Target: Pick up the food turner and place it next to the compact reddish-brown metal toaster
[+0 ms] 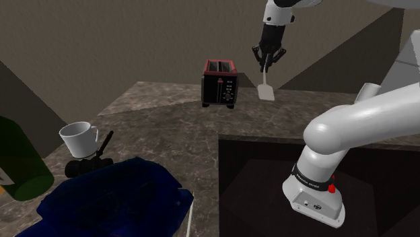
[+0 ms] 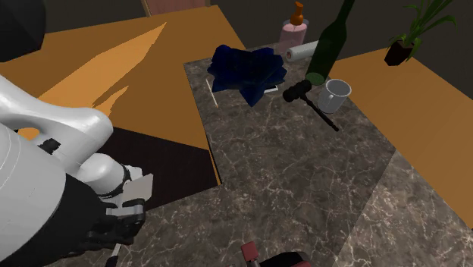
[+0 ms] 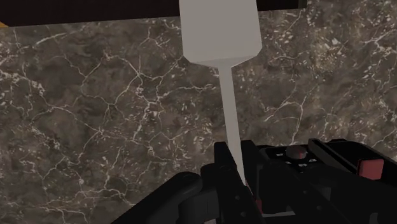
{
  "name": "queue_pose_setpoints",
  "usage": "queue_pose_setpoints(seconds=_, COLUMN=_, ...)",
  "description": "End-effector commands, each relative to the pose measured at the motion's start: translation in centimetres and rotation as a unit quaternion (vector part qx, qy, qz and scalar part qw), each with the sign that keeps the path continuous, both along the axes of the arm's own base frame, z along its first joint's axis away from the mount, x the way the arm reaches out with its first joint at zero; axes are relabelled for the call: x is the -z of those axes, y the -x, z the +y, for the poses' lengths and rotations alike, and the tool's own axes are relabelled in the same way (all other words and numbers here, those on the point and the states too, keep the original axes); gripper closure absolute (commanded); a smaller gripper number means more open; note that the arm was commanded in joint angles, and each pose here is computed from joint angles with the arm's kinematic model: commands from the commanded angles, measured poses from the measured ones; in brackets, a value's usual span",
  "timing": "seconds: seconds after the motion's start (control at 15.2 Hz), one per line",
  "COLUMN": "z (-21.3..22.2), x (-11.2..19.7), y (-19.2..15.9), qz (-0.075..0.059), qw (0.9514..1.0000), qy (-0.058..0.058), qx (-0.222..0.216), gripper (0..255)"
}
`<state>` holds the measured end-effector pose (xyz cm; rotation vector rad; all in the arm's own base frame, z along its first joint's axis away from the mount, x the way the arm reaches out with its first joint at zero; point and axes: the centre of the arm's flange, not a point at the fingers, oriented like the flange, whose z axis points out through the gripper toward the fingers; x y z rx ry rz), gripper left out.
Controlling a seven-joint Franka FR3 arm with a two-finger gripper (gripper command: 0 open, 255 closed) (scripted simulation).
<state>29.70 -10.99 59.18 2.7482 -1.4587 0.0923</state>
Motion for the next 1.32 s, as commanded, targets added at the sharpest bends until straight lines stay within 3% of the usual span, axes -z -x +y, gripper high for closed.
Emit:
queue_pose_setpoints(seconds=0.0, z=-0.1, x=1.2, y=0.0, qz=0.000, qw=1.0000, qy=0.000, qx=0.000, gripper=255)
queue_pose_setpoints(seconds=1.25, z=-0.1, x=11.2, y=0.0, qz=0.000, qw=1.0000, qy=0.000, qx=0.000, gripper=255)
